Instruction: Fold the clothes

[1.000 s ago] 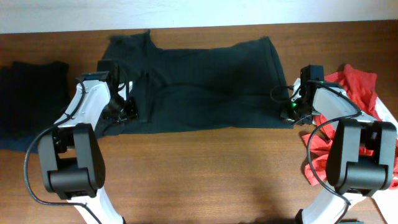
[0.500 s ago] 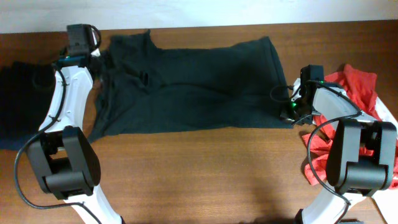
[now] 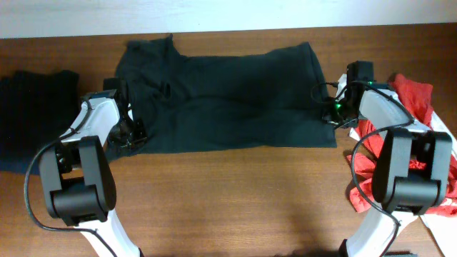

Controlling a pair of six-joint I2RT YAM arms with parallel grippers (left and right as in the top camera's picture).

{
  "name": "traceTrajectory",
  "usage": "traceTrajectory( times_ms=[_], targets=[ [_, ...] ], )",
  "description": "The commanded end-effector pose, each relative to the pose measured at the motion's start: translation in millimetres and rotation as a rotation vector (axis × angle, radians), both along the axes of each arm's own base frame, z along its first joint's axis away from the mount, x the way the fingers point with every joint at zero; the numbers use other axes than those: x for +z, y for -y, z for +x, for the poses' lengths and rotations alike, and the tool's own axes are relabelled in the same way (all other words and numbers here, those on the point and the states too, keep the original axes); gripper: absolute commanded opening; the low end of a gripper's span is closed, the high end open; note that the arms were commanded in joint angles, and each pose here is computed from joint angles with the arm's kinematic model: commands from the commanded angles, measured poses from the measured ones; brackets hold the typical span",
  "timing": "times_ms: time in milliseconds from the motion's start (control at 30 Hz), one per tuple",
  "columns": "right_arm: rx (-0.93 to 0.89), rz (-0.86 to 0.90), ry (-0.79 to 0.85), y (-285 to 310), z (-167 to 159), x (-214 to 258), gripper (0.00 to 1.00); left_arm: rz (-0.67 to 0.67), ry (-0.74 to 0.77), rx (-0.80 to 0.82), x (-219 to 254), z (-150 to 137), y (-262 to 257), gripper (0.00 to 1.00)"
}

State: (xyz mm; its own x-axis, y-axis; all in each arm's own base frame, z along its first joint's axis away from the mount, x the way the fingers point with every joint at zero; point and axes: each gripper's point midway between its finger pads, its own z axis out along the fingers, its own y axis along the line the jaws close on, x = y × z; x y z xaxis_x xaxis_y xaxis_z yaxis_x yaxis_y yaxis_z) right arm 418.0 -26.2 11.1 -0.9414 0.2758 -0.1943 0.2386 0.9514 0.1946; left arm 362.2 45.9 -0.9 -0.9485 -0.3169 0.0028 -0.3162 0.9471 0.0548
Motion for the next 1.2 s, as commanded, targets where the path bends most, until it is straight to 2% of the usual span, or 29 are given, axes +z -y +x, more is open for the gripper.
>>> traceTrajectory(
  times_ms=[0, 33, 67, 133, 200, 333, 567, 600, 633, 767, 833, 867, 900, 933, 1000, 1033, 1100, 1167],
  targets=[
    [0.005, -0.001, 0.012, -1.8, 6.5, -4.0, 0.34, -0.009, -0.046, -0.005, -11.2, -13.7, 2.3, 0.28],
    [0.006, 0.0, 0.015, -2.0, 8.4, -7.8, 0.35, -0.009, -0.045, -0.004, -11.1, -13.2, 2.1, 0.28],
    [0.007, 0.007, 0.003, -3.1, 7.3, -12.8, 0.3, -0.009, -0.044, -0.004, -11.1, -13.0, 2.0, 0.28],
    [0.008, 0.009, 0.001, -3.4, 7.0, -13.4, 0.08, -0.009, -0.043, -0.004, -11.2, -13.0, 2.0, 0.27],
    [0.004, 0.002, -0.003, -1.3, 7.2, -10.5, 0.1, -0.009, -0.043, -0.004, -11.2, -12.9, 2.0, 0.28],
    [-0.013, -0.072, -0.006, 12.8, 15.1, 6.1, 0.2, -0.009, -0.043, -0.004, -11.2, -12.8, 2.0, 0.27],
    [-0.011, -0.067, -0.011, 11.4, 14.2, 6.4, 0.19, -0.009, -0.042, -0.004, -11.2, -12.7, 2.0, 0.28],
    [-0.01, -0.067, -0.011, 11.0, 14.2, 6.4, 0.15, -0.009, -0.042, -0.004, -11.2, -12.7, 2.1, 0.28],
    [-0.005, -0.051, -0.012, 8.2, 13.7, 6.5, 0.04, -0.009, -0.042, -0.004, -11.2, -12.7, 2.0, 0.28],
    [0.048, 0.026, 0.01, -6.3, 16.7, 10.3, 0.04, -0.009, -0.043, -0.004, -11.2, -12.8, 2.0, 0.27],
    [0.067, 0.123, 0.12, -13.4, 42.7, 32.8, 0.04, -0.009, -0.042, -0.004, -11.1, -12.6, 2.2, 0.27],
    [0.018, 0.133, 0.203, -3.5, 63.8, 46.2, 0.12, -0.009, -0.042, -0.004, -11.1, -12.6, 2.0, 0.28],
    [-0.033, 0.134, 0.275, 6.8, 80.5, 54.7, 0.29, -0.009, -0.043, -0.004, -11.2, -12.9, 2.1, 0.27],
    [-0.045, 0.121, 0.295, 14.9, 84.2, 56.6, 0.36, -0.009, -0.043, -0.004, -11.2, -12.9, 2.1, 0.27],
    [-0.063, 0.131, 0.235, 18.5, 70.8, 49.9, 0.32, -0.009, -0.043, -0.004, -11.2, -12.9, 2.1, 0.27],
    [-0.068, 0.149, 0.105, 14.9, 40.7, 40.4, 0.19, -0.009, -0.043, -0.005, -11.2, -12.9, 2.2, 0.27],
    [-0.038, 0.181, -0.089, -0.1, -5.6, 29.6, 0.11, -0.01, -0.043, -0.004, -11.2, -12.9, 2.2, 0.28],
    [0.107, 0.155, -0.146, -19.5, -23.8, 24.3, 0.11, -0.009, -0.043, -0.004, -11.1, -12.7, 2.1, 0.28]
  ],
)
